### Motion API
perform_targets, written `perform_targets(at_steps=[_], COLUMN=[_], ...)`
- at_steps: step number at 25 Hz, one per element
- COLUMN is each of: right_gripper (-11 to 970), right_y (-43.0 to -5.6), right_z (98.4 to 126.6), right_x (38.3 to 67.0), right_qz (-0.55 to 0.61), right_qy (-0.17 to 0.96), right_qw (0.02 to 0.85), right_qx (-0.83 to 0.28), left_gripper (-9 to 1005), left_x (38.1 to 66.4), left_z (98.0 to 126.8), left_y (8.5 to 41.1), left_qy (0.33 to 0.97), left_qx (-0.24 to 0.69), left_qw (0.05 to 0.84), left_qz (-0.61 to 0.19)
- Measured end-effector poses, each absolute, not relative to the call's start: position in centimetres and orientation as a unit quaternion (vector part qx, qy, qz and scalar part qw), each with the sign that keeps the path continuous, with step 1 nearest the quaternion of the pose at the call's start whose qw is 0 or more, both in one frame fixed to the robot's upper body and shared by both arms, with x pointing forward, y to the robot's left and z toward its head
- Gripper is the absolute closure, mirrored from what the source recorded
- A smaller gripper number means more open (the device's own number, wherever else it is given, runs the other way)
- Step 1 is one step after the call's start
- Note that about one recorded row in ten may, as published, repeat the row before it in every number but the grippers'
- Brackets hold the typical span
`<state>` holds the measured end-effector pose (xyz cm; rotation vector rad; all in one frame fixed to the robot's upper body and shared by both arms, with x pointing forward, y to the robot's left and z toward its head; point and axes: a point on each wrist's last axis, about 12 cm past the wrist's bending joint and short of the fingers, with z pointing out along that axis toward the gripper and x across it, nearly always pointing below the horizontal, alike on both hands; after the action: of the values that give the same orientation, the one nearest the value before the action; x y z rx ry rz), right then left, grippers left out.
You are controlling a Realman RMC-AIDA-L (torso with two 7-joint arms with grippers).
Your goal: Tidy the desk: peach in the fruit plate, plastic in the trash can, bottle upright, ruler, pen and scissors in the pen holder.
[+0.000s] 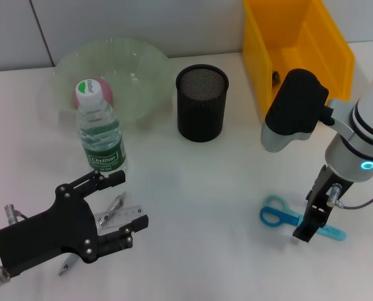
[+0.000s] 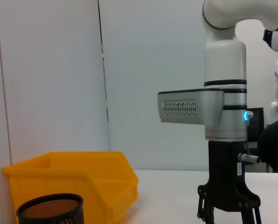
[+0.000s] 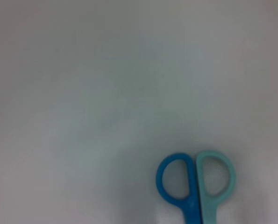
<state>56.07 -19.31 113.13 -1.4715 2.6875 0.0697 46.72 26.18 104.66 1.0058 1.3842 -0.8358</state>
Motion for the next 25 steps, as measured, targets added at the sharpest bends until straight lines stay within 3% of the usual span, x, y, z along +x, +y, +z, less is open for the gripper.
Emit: perform_targets(at_steps=[15,20,25], right_gripper=[203,421,430], right_y=[-19.30,-19.28,-19.26], right_z=[112.87,112.80,112.68], right_x=[56.14,56.10,56.08], right_qz=[0.027,0.028,0.030], right_qy=[0.879,0.879,0.879], right_qw=[0.040,0.039,0.037], right_qx=[-0.475,-0.475,-0.474], left_gripper=[196,196,196], left_x=[46.69,46.71,46.71], left_z=[104.69,104.70,104.70], left_y=[26.15,26.12,26.13], left_qy=[0.591,0.590,0.590], left_qx=[0.431,0.431,0.431], left_qw=[0.580,0.580,0.580], left_qz=[-0.359,-0.360,-0.359])
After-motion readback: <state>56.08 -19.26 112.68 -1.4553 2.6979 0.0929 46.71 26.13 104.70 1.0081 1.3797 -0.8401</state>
